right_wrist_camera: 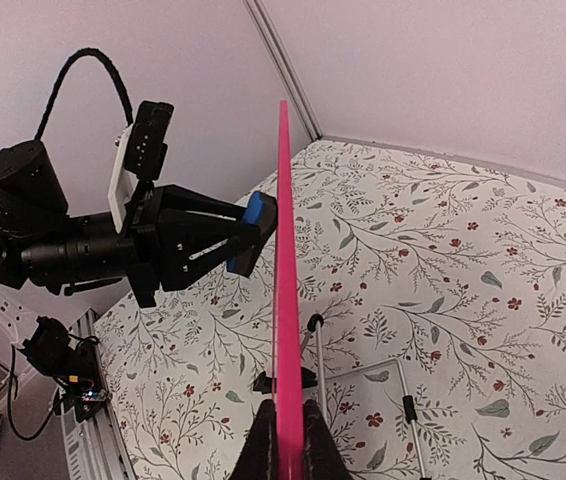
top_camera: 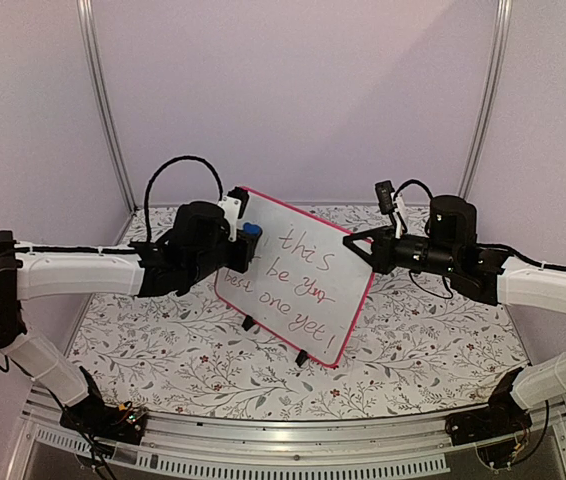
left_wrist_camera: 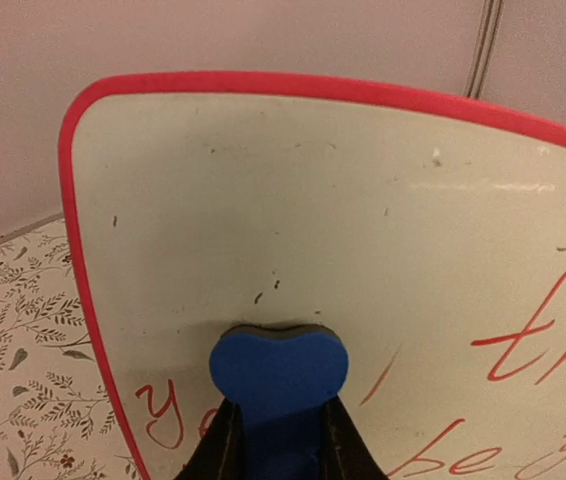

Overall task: Erase the whiteboard
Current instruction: Erase the center of the whiteboard.

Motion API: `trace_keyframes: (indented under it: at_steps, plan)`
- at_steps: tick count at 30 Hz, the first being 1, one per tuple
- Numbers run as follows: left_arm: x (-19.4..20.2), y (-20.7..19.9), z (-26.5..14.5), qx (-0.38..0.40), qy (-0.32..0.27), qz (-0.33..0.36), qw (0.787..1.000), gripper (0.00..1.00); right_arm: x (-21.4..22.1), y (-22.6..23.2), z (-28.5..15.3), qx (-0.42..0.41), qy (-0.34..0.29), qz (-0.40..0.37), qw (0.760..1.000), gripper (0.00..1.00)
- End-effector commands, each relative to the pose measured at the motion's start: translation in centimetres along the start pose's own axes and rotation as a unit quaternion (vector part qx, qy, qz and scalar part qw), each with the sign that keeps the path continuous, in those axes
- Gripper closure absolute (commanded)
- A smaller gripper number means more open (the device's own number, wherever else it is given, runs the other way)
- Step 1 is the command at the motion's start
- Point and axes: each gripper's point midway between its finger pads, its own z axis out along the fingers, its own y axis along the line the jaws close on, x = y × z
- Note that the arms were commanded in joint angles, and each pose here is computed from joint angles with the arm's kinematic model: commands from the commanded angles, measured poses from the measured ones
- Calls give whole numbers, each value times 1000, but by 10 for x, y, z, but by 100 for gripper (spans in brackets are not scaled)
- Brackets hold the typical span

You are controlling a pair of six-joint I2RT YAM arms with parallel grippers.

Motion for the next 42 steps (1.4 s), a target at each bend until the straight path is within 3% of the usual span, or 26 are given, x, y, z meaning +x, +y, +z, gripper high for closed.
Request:
trace_keyframes:
  at_steps: [1, 12, 25, 42]
  plan:
    - [-50, 1, -10, 10, -63, -16, 998, 83, 59, 28, 5, -71, 104, -29, 992, 100]
    - [-58, -3, -9, 19, -59, -13, 998, 84, 55, 27, 4, -66, 101, -33, 992, 100]
    - [-35, -14, -11, 50, -45, -29, 997, 84, 57, 26, 4, -64, 104, -33, 992, 100]
    - [37, -23, -17, 50, 1, -38, 998, 84, 57, 27, 3, -66, 101, -27, 992, 100]
